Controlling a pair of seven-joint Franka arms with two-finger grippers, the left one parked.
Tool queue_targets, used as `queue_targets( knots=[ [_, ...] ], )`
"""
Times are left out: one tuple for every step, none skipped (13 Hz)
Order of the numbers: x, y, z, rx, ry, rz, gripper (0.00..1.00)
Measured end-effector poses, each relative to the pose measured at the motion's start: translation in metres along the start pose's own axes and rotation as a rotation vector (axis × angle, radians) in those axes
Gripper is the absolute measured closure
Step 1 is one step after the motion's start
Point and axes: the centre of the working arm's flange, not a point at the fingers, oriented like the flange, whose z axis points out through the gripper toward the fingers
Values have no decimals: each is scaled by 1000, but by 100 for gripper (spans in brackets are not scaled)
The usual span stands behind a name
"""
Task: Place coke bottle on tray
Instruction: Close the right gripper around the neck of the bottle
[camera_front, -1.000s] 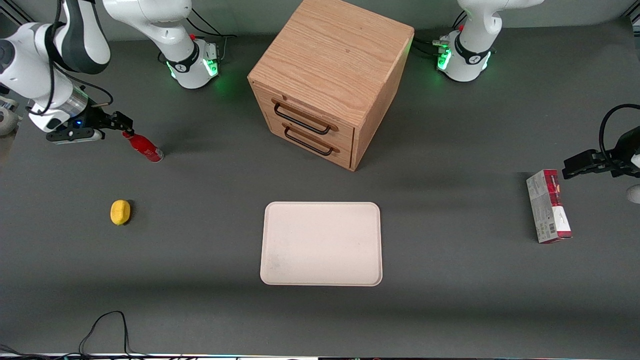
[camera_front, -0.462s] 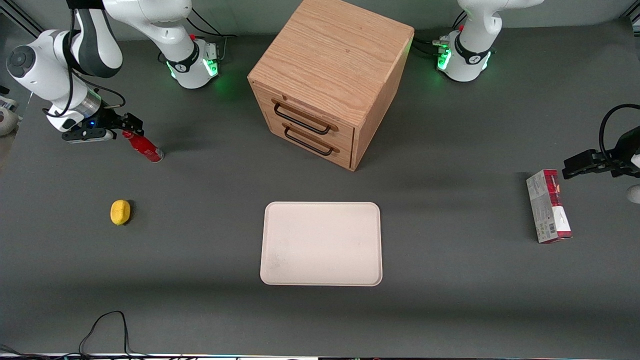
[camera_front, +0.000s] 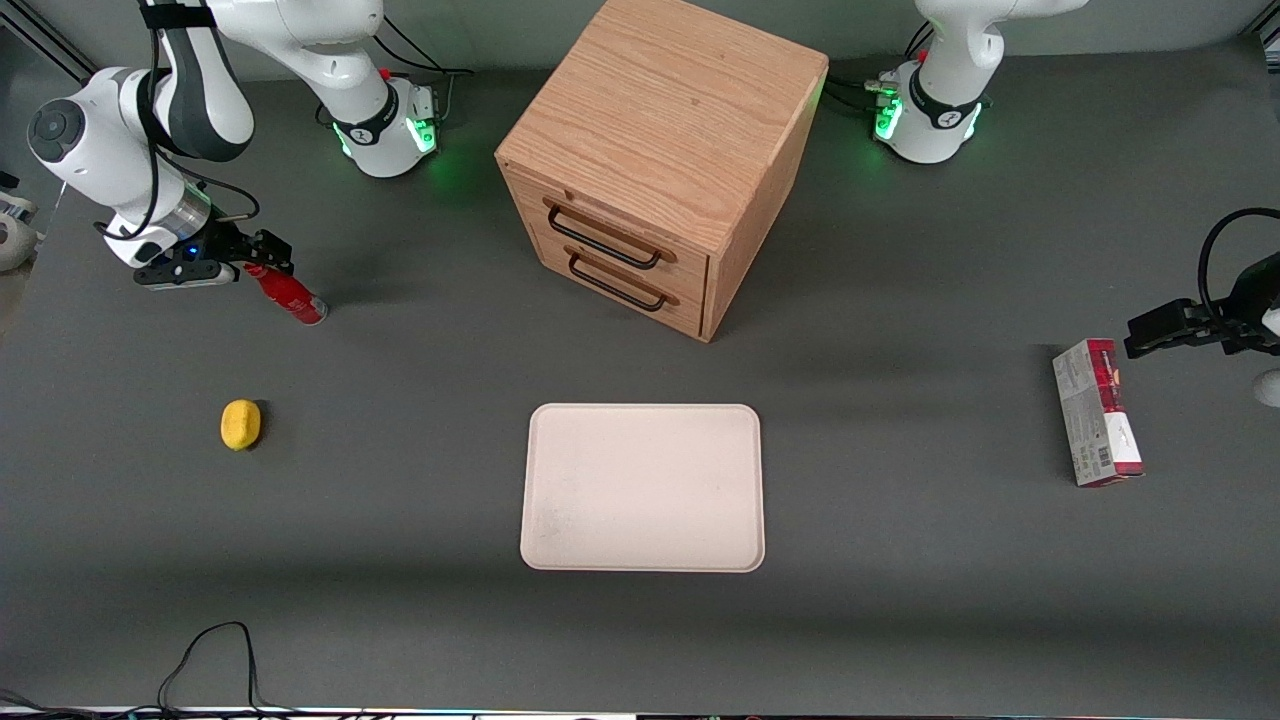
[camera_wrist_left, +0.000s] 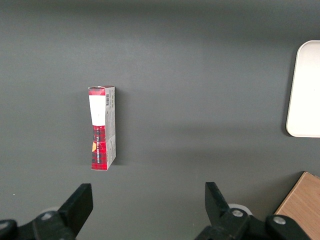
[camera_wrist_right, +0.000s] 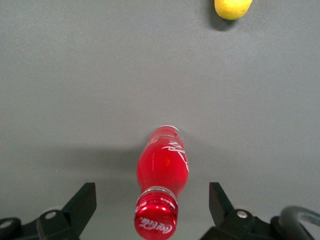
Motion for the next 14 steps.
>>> queue_targets(
  knots=[
    [0,0,0,0,0,1,0],
    [0,1,0,0,0,1,0],
    [0,1,0,1,1,2,2],
    [0,1,0,1,1,3,7],
    [0,1,0,1,1,4,19],
    [0,2,0,1,1,4,30],
    [0,2,0,1,1,4,44],
    [0,2,0,1,1,5,56],
    [0,2,-1,0,3,4,67],
    [0,3,-1,0,3,5,67],
    [0,3,-1,0,3,6,67],
    [1,3,-2,0,1,6,67],
    [2,4,-4,0,-3,5,67],
    [6,6,-11,0,-13,6,67]
  ],
)
